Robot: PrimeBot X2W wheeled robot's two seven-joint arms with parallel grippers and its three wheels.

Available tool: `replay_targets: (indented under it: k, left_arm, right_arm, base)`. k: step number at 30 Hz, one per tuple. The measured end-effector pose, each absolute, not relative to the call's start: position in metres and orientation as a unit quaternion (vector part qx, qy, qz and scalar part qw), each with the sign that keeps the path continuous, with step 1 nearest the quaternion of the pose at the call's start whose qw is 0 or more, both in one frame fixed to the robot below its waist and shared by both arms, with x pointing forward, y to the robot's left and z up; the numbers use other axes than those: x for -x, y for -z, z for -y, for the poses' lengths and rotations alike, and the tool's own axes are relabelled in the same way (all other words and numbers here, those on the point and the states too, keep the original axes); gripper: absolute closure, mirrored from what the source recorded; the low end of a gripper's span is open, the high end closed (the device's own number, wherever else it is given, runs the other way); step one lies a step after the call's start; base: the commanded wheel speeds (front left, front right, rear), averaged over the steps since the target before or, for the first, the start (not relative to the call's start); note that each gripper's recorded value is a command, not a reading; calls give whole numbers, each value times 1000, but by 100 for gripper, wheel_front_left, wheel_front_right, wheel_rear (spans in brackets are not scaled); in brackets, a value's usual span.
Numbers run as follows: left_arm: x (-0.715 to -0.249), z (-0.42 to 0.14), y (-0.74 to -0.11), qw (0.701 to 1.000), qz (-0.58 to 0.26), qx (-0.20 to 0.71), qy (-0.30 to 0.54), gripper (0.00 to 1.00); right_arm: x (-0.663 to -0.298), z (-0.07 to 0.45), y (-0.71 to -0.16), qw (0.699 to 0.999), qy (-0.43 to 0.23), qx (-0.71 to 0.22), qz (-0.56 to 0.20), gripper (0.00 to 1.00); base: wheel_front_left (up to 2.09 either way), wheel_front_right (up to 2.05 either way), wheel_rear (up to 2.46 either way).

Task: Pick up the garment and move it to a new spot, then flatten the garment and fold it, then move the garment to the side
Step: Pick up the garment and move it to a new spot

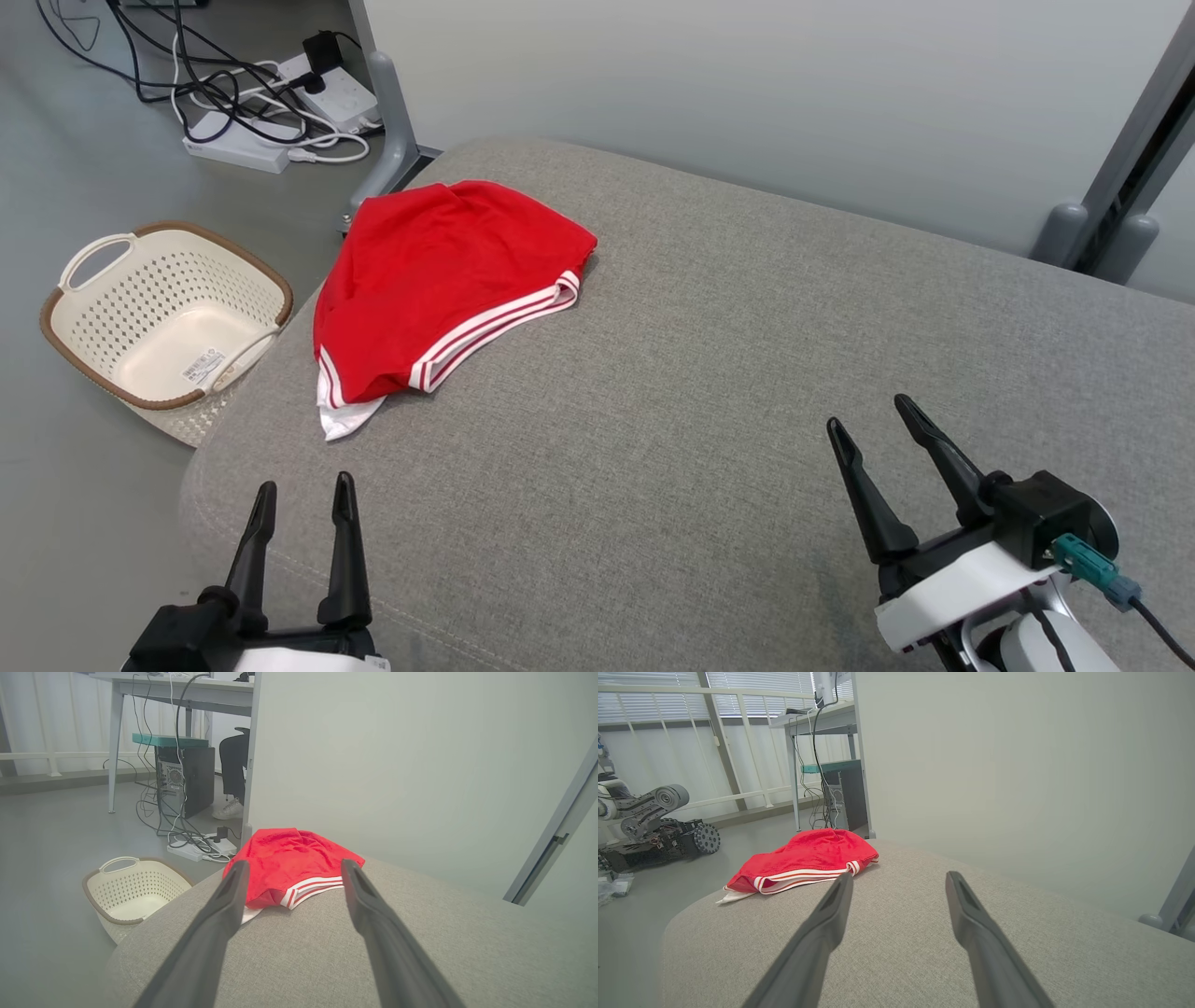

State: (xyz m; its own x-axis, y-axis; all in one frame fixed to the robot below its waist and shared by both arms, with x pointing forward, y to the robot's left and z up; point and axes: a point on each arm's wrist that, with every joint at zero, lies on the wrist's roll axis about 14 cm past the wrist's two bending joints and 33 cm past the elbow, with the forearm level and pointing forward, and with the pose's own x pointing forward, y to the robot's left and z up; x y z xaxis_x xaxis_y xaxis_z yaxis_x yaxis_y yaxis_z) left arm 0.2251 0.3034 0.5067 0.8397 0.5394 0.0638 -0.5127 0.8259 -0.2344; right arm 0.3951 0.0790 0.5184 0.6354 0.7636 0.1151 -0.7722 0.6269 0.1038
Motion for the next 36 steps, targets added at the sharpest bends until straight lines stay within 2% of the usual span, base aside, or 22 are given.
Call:
replay_targets:
  k: [6, 14, 19, 25, 30, 36]
  left_arm:
    - [-238, -302, -508, 956, 61, 103, -267, 0]
    - [-281, -309, -508, 968, 44, 67, -237, 0]
    - [-325, -325, -519, 975, 47, 24, -214, 0]
    - [-380, -350, -497, 981, 0, -2, -192, 0]
    - [-421, -358, -457, 982, -96, -23, -164, 0]
    - [-448, -359, -402, 961, -229, -6, -153, 0]
  right_arm:
    - [-404, -73, -513, 904, -421, -71, 29, 0]
    - [-428, -56, -499, 908, -415, -54, 32, 0]
    - [-444, -49, -495, 908, -414, -44, 36, 0]
    - [-463, -31, -491, 915, -401, -34, 39, 0]
    - [-475, -13, -482, 923, -383, -32, 33, 0]
    - [-482, 7, -467, 932, -362, -27, 17, 0]
  base:
    - [0, 0, 0]
    - [0, 0, 0]
    - [0, 0, 0]
    - [0, 0, 0]
    - [0, 0, 0]
    - [0, 0, 0]
